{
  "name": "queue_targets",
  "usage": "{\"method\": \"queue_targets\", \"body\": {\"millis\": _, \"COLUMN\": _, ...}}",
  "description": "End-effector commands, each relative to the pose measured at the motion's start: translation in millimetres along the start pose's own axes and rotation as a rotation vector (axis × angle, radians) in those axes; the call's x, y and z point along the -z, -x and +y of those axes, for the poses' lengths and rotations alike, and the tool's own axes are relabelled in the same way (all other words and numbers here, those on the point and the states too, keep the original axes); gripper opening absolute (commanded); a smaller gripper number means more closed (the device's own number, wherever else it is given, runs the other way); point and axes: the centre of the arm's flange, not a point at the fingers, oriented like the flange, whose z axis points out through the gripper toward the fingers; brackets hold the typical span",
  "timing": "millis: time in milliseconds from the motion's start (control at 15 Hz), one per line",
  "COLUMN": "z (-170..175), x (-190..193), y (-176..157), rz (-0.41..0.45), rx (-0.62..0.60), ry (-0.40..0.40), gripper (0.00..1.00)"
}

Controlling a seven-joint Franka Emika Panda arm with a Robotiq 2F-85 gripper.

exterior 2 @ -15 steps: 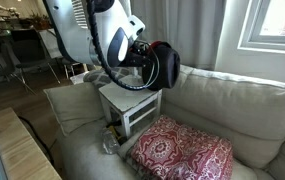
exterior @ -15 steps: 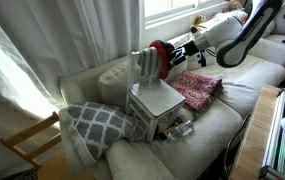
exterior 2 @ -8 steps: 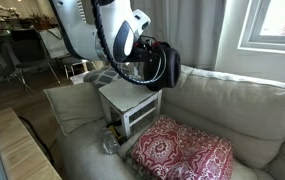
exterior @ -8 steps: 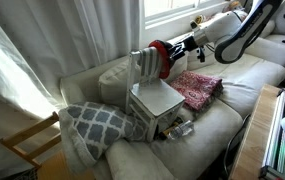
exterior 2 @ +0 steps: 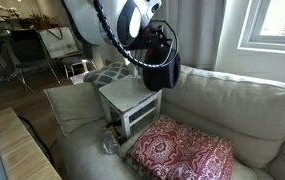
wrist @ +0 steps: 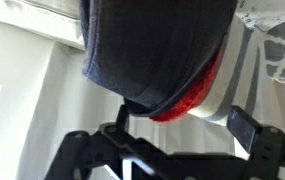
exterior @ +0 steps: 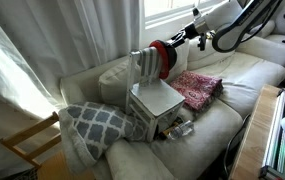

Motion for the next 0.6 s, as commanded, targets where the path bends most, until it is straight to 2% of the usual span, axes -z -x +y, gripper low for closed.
{"method": "queue_targets", "body": {"millis": 0, "z": 8.3, "x": -9.5, "y": -12.9, "rz": -0.03, "rx": -0.088, "ry": 0.09, "gripper": 1.0}}
{"method": "queue_targets", "body": {"millis": 267, "z": 16.3, "x": -17.6, "y": -21.9, "rz": -0.037, "rx": -0.167, "ry": 0.148, "gripper": 0.95}}
{"method": "queue_targets", "body": {"millis": 533, "z": 14.9, "x": -26.0, "y": -23.8, "rz": -0.064, "rx": -0.224, "ry": 0.167, "gripper": 0.82}}
